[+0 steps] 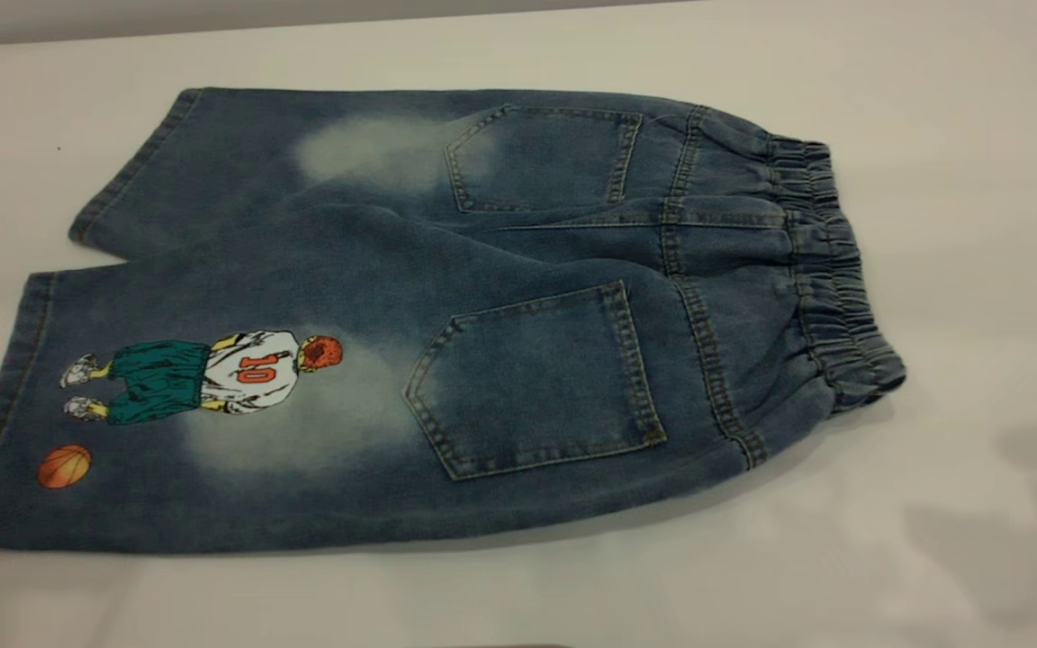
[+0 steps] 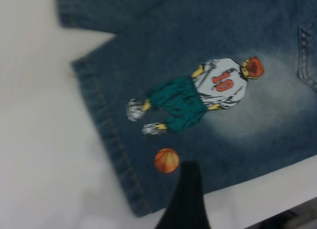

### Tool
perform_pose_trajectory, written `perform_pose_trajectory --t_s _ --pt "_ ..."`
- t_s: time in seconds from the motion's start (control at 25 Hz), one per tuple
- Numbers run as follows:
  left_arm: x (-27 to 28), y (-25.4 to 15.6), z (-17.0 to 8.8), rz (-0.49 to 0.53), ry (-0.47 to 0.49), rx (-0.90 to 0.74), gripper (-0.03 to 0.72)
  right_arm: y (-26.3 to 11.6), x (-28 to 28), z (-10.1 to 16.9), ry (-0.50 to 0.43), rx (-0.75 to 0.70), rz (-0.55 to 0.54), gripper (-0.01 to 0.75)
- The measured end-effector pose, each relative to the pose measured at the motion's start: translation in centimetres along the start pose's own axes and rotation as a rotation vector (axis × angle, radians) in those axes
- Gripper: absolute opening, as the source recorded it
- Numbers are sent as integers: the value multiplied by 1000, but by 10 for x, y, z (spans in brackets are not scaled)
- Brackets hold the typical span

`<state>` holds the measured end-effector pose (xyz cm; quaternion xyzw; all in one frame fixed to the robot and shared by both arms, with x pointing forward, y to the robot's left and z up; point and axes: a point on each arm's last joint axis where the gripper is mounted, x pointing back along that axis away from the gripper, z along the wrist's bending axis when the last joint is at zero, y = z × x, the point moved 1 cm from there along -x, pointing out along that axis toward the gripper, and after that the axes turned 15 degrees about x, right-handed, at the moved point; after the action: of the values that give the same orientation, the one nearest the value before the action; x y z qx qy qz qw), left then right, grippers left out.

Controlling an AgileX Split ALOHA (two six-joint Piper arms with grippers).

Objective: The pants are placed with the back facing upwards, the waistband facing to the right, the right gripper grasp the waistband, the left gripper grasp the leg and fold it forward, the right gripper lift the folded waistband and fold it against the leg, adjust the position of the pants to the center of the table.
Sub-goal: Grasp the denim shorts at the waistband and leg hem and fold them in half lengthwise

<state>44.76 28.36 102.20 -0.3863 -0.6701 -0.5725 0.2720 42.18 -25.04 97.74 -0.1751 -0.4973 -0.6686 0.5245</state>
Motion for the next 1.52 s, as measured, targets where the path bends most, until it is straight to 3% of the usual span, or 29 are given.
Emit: perform_pose_trajectory --t_s 0.2,0.52,0.88,1.52 --pt "-35 5 4 62 -36 42 585 7 -44 -21 90 -142 58 616" --pt "-63 3 -9 113 -108 13 580 -5 -103 -53 142 -293 152 591" --pt "-69 3 -19 120 -135 -22 580 -23 -142 -76 152 -341 208 591" --pt "-69 3 -19 117 -135 -20 580 -3 -170 -98 123 -315 190 589"
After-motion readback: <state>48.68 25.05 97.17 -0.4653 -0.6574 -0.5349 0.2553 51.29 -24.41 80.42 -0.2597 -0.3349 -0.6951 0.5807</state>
